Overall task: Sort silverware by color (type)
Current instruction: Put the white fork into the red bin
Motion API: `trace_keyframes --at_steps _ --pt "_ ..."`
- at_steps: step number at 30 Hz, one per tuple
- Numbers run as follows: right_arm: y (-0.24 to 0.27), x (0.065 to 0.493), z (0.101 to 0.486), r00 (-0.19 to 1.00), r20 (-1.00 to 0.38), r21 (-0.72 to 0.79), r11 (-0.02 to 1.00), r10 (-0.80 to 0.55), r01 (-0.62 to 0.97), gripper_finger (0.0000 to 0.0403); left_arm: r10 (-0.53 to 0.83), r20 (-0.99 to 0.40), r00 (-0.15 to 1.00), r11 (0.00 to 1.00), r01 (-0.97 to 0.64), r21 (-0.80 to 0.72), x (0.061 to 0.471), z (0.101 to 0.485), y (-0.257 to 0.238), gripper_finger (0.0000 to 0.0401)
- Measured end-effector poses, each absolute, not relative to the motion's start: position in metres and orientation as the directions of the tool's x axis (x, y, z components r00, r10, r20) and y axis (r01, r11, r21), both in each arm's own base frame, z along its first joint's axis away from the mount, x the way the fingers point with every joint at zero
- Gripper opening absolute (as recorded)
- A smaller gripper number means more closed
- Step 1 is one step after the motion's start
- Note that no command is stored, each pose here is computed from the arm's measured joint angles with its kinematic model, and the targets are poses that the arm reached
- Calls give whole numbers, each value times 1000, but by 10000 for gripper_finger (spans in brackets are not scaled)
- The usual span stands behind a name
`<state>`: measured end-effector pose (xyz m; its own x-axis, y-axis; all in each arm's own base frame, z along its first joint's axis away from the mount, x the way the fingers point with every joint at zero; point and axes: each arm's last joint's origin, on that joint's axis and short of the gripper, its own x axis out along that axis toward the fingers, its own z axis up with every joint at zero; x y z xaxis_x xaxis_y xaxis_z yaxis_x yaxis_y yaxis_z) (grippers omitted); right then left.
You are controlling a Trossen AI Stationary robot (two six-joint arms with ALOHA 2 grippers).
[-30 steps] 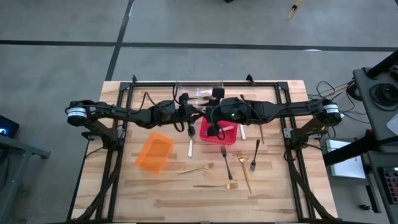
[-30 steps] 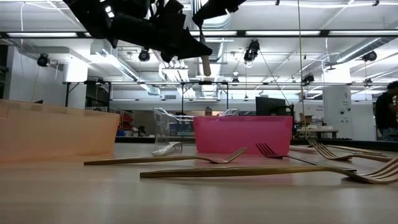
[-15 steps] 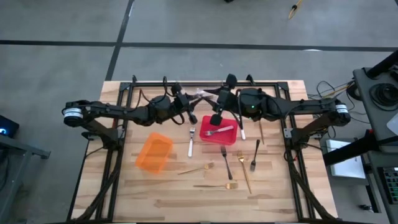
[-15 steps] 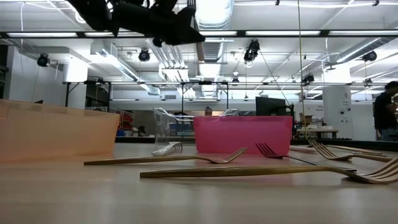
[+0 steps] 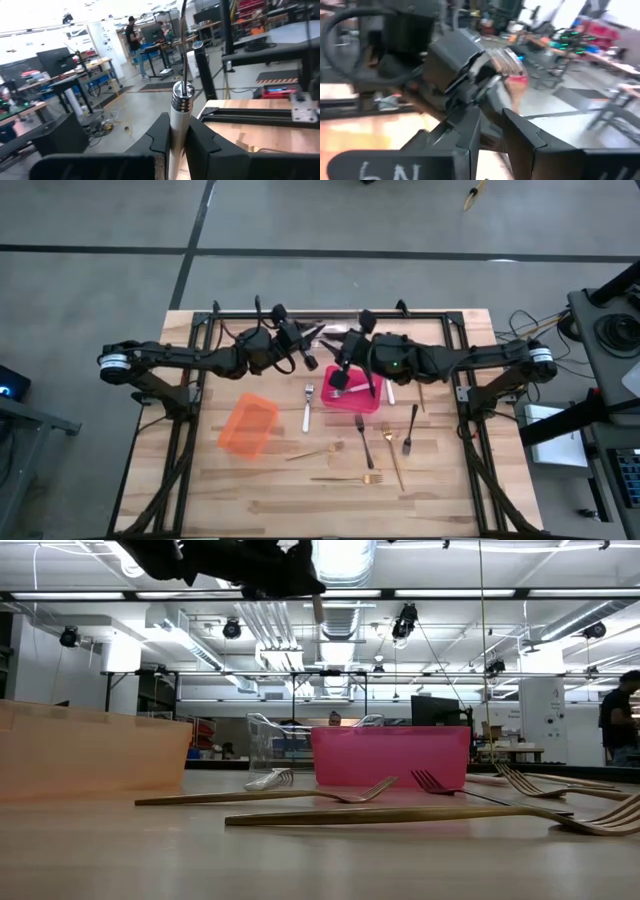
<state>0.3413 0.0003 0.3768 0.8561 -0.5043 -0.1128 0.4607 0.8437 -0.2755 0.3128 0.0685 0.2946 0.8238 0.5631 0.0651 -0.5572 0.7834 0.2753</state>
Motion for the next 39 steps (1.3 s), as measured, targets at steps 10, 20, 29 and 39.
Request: trace_keyframes --at_steps 10,20,29,39 --pt "3 350 361 815 -128 -269 811 -565 519 105 547 69 834 794 -543 275 313 295 68 17" --pt "-1 369 351 718 -33 -296 692 -696 658 165 528 68 846 806 -525 272 313 294 67 17" --pt "-8 373 349 733 -21 -290 706 -679 646 150 525 72 848 810 -524 263 314 295 67 17" --pt "-16 375 348 754 -27 -289 727 -656 623 139 433 69 899 869 -436 233 316 294 62 17"
